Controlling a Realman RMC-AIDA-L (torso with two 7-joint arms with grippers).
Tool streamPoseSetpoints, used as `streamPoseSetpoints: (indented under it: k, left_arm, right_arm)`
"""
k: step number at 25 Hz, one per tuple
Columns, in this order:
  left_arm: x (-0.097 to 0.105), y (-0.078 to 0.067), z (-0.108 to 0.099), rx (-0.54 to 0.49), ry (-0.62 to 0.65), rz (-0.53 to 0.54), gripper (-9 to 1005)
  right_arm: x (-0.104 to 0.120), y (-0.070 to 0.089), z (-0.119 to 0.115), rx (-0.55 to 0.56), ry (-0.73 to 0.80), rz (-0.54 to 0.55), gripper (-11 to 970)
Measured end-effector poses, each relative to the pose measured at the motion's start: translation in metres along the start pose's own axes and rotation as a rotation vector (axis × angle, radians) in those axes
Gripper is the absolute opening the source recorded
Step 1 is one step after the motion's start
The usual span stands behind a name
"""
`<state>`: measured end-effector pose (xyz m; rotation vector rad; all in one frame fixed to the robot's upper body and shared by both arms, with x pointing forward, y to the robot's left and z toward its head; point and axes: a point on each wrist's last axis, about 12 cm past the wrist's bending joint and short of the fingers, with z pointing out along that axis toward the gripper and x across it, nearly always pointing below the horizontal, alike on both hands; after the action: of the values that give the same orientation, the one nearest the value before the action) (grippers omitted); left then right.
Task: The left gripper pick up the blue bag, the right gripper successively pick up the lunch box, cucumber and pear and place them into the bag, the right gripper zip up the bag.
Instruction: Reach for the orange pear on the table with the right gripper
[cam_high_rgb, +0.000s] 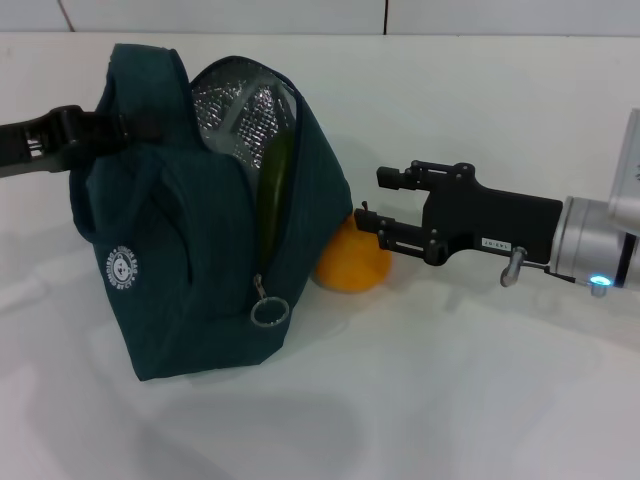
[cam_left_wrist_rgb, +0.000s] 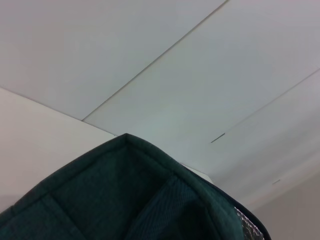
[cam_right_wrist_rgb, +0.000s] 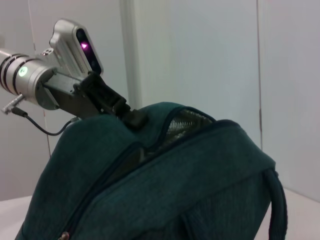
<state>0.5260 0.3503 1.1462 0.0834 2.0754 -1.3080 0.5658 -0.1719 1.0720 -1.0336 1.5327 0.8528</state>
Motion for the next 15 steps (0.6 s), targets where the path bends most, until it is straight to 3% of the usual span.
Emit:
streamPoseSetpoints:
  k: [11,15]
  left_arm:
    - [0.0,0.0,0.0,-0.001,-0.001,0.001,46]
    - [-0.001,0.0,0.0,-0.001,-0.002,0.001,46]
  right_arm:
    - [0.0,0.003,0.011,-0.001,0.014,-0.023,566]
    - [-0.001,0.002,0.013,0.001,0.014,-0.028,509]
